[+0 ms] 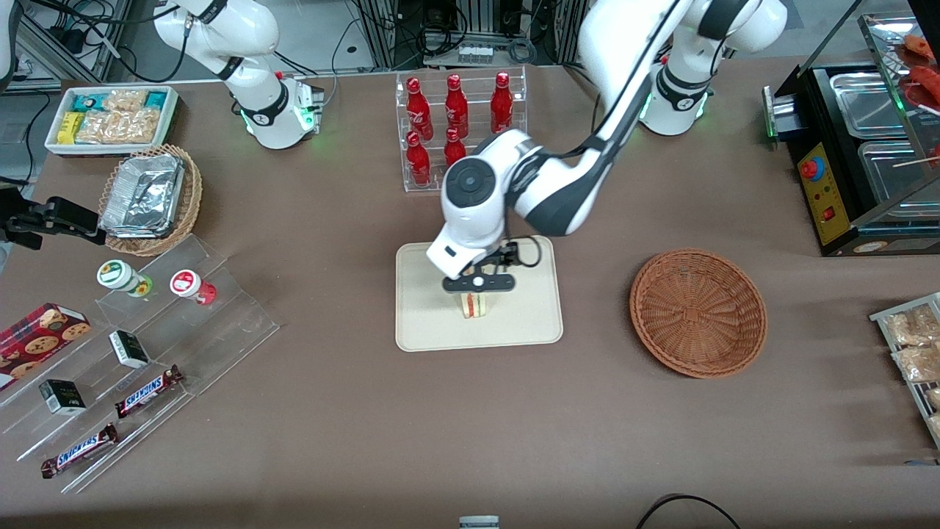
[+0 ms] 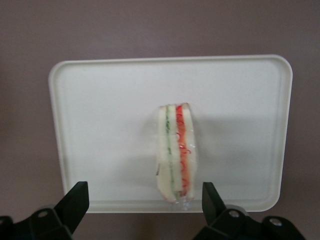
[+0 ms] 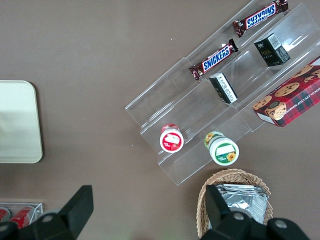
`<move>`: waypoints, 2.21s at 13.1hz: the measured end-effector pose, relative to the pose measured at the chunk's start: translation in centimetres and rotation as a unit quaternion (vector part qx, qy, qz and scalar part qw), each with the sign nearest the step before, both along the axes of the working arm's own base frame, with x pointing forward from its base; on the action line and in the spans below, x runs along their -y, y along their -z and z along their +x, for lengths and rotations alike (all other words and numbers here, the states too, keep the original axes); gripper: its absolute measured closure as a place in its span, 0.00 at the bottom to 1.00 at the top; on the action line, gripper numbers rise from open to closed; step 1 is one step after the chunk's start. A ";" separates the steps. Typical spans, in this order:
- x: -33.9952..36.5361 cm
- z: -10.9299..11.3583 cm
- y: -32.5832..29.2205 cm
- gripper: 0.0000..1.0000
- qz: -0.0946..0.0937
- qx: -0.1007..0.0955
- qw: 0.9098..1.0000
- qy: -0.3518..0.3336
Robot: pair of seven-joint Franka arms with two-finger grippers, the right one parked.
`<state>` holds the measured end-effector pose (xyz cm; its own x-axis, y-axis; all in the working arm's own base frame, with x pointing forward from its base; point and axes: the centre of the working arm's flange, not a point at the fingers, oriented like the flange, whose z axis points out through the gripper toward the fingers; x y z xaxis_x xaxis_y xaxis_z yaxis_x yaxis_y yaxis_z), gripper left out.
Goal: Place sandwich from basket to tray
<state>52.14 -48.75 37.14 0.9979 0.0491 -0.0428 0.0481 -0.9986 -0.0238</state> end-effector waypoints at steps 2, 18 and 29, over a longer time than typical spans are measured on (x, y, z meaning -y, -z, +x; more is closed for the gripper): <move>-4.4 1.9 -4.7 0.00 0.006 -0.005 0.999 -0.031; -43.3 2.0 -23.2 0.00 -0.005 -0.044 0.999 0.000; -44.2 2.4 -23.5 0.00 -0.002 0.016 1.000 0.007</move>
<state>54.53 -4.51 60.67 0.9993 0.0346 -0.0120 0.0343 -0.9992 -0.0182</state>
